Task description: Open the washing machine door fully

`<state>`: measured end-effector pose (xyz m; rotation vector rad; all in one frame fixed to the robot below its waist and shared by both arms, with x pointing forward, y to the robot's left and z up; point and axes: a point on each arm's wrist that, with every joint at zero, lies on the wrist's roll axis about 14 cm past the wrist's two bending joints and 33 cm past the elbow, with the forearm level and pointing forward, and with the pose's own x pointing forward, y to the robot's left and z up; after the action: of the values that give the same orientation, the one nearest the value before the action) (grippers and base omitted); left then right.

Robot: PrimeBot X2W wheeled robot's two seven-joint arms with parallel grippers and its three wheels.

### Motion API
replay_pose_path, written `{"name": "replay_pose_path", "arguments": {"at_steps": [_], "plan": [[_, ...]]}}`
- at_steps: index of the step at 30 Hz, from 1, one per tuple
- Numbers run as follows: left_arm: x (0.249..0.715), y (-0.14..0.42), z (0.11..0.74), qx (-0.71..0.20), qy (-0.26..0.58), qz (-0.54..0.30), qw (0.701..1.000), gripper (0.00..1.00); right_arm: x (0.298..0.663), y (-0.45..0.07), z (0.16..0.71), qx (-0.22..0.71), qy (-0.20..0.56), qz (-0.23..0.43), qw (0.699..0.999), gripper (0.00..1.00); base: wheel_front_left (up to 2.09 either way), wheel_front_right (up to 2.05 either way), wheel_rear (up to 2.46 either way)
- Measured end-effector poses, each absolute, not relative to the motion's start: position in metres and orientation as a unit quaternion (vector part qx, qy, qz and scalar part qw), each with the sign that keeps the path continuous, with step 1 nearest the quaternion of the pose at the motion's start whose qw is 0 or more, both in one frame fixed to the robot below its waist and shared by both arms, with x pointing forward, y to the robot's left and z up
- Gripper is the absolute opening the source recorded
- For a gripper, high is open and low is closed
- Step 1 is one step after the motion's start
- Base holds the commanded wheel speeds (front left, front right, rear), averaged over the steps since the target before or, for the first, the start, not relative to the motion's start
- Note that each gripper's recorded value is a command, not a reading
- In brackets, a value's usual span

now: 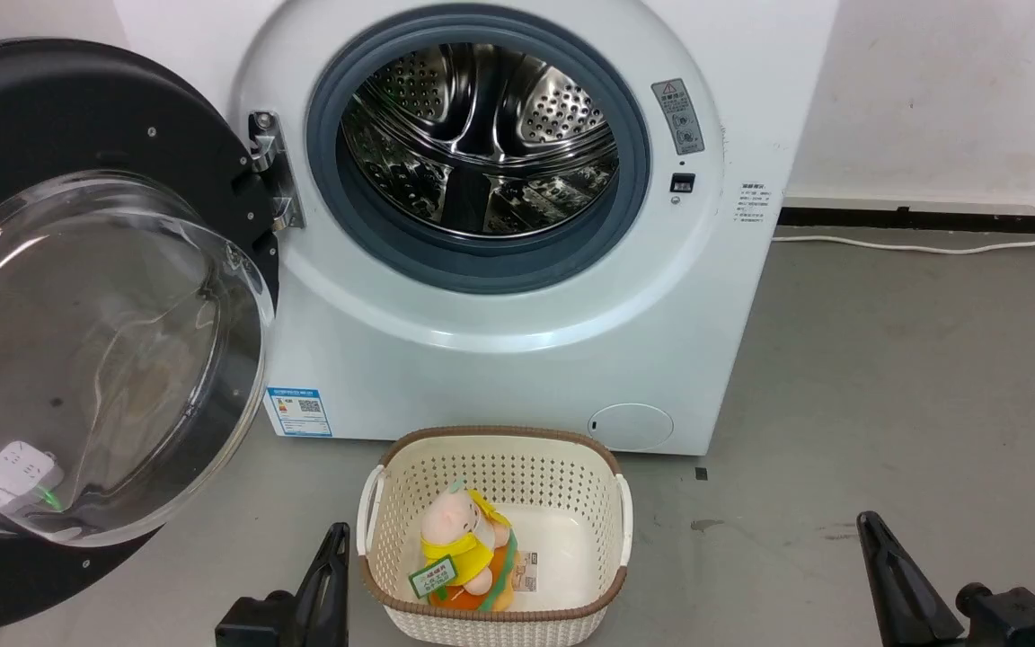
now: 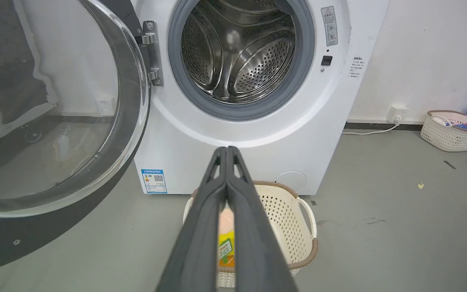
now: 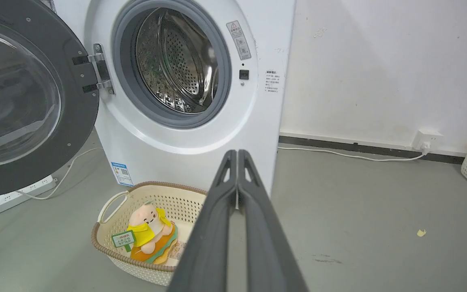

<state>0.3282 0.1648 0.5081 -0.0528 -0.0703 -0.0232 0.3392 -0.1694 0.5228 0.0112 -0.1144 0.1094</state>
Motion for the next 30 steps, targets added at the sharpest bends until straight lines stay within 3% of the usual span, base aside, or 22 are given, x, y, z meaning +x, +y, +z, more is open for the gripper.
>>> {"name": "replay_pose_path", "arguments": {"at_steps": [30], "plan": [[0.339, 0.168, 0.511, -0.012, -0.022, -0.010, 1.000, 0.00, 0.348, -0.167, 0.522, -0.001, -0.038, 0.057, 0.998, 0.00, 0.00, 0.00, 0.00]]}}
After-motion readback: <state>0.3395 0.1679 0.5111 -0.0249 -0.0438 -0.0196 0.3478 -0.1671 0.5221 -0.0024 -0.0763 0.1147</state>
